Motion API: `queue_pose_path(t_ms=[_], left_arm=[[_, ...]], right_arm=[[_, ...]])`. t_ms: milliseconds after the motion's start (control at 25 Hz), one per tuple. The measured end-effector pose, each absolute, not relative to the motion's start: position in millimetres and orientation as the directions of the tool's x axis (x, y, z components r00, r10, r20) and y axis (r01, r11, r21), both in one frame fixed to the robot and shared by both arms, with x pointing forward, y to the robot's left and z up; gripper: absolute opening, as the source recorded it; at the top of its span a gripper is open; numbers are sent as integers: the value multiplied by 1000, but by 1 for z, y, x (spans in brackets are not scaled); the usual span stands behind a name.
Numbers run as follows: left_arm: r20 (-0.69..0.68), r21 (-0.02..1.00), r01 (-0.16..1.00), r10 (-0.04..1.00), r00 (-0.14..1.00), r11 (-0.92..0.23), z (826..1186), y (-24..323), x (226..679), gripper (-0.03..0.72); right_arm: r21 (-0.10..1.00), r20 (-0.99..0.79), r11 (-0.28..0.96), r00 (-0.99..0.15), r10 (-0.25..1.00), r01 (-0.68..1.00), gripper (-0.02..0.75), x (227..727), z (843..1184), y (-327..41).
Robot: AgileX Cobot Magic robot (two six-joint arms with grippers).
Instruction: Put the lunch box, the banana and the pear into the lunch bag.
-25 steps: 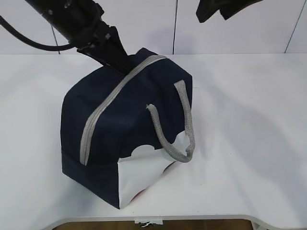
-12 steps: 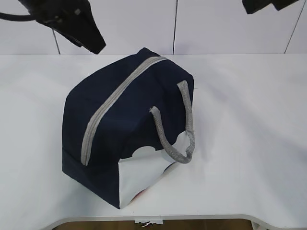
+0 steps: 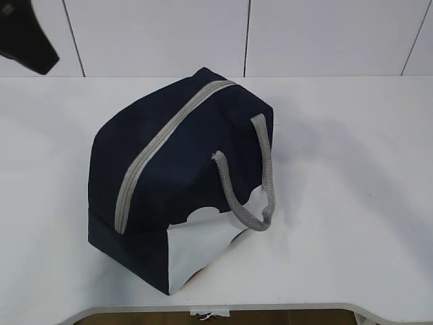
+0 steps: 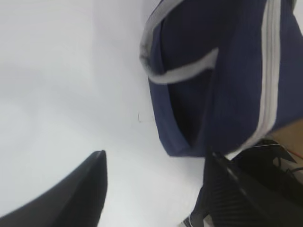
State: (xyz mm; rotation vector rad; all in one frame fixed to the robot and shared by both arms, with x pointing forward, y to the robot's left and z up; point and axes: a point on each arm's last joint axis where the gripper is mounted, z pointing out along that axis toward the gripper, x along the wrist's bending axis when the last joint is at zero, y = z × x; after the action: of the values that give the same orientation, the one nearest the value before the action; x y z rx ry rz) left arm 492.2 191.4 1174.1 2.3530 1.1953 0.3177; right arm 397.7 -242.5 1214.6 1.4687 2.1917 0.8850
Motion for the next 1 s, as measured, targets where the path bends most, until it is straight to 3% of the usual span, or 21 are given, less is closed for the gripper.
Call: queue_pose_path(t_ms=[560, 1000], left_arm=[[59, 659, 593, 817, 573, -463, 1191, 244, 360, 466], [76, 751, 506, 817, 571, -424, 1138, 279, 263, 375]], right_arm=[[755, 24, 243, -396, 918, 609, 455, 294, 1180, -272], [804, 10, 227, -393, 919, 550, 455, 242, 1134, -287]])
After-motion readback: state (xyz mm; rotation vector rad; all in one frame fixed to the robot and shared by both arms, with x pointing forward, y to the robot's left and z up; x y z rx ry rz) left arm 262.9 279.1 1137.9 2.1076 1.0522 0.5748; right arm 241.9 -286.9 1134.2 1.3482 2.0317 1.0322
